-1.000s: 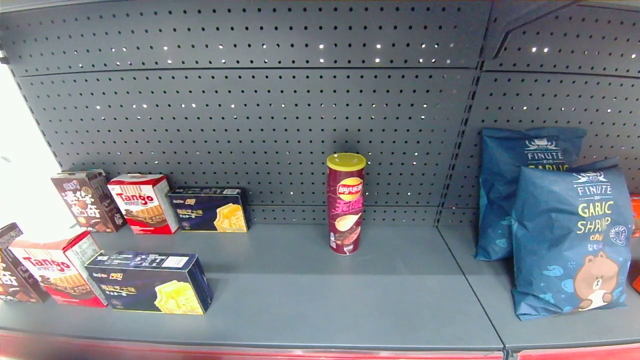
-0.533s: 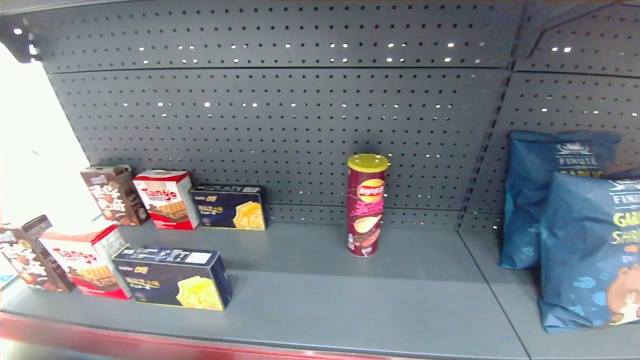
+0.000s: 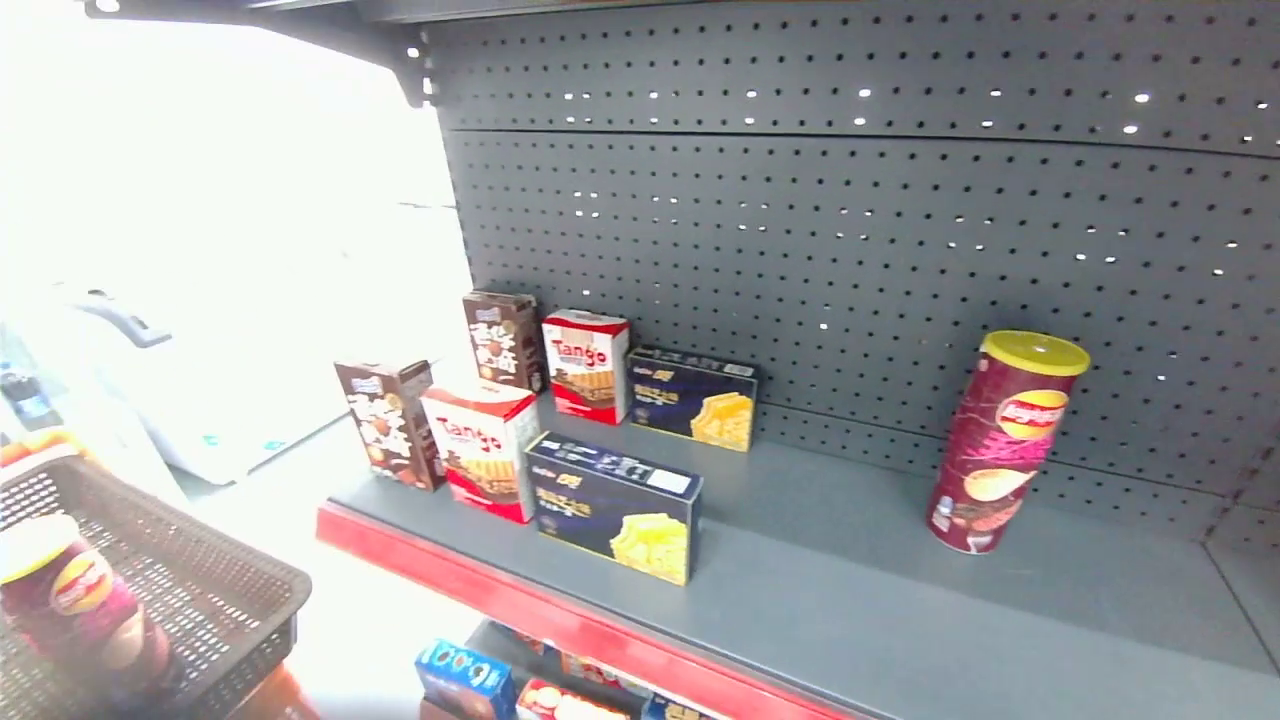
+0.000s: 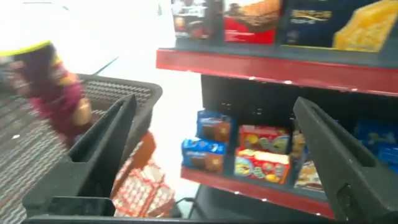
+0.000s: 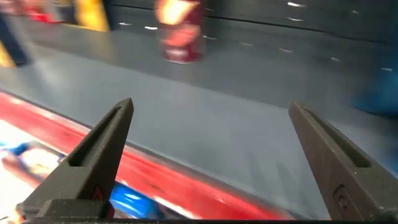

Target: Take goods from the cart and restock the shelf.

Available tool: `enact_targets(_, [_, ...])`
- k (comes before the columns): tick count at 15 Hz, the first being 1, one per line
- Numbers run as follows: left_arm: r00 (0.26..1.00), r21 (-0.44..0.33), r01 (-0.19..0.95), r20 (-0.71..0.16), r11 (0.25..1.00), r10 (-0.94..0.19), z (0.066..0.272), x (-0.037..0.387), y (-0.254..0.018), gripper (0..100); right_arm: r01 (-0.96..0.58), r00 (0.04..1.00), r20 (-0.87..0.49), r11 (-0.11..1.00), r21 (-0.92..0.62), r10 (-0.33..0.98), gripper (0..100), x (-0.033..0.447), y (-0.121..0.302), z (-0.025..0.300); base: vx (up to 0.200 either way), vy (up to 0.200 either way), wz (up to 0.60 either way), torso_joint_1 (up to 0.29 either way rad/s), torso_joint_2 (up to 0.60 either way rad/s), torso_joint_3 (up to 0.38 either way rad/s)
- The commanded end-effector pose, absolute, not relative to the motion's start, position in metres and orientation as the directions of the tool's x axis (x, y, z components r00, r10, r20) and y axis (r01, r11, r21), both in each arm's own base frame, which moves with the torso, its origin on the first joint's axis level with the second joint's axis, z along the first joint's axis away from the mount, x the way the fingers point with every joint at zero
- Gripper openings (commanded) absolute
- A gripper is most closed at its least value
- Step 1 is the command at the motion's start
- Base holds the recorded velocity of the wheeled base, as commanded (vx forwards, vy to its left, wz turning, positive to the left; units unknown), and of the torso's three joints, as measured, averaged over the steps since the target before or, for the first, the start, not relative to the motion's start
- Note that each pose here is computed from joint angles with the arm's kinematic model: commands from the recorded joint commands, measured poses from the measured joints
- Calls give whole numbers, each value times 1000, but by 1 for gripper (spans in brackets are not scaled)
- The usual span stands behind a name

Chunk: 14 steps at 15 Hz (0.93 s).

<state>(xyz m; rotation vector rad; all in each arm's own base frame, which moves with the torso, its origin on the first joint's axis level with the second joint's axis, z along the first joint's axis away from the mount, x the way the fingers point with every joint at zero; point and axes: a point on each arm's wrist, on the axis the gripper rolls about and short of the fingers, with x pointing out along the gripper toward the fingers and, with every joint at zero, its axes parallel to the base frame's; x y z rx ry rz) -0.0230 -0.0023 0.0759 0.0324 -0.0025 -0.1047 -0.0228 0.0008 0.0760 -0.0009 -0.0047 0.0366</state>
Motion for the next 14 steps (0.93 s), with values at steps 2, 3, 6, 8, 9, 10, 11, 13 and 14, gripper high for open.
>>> enact_targets(2, [994,37,107,2,994,-107,76,-23,-2,100,-37,999,5,999,-2,37,100,-23,1,76,0,0,600,5,2,-5])
enact_targets(3, [994,37,107,2,994,-107,76,-23,-2,100,-37,999,5,999,-2,37,100,-23,1,76,0,0,600,2,-2,7])
enact_targets(6, [995,34,104,2,994,-104,76,-23,-2,100,-37,999,5,999,-2,37,100,-23,1,76,0,0,600,2,2,4])
enact_targets(8, [994,34,106,2,994,-106,76,-23,-2,100,-37,999,5,999,-2,37,100,-23,1,76,0,0,600,2,0,2])
enact_targets(9, [994,34,106,2,994,-106,76,-23,-2,100,-37,999,5,999,-3,37,100,-23,1,76,0,0,0,0,0,0])
enact_targets(10, [994,34,106,2,994,-106,76,-23,-2,100,-35,999,5,999,-3,35,100,-23,1,76,0,0,0,0,0,0])
enact_targets(11, [994,35,107,2,994,-107,76,-23,-2,100,-35,999,5,999,-3,35,100,-23,1,76,0,0,0,0,0,0])
enact_targets(13, [994,37,107,2,994,-107,76,-23,-2,100,-37,999,5,999,-3,37,100,-23,1,76,0,0,0,0,0,0])
enact_targets(14, [995,35,99,2,994,-100,76,-23,-2,100,-35,999,5,999,-2,35,100,-23,1,76,0,0,0,0,0,0])
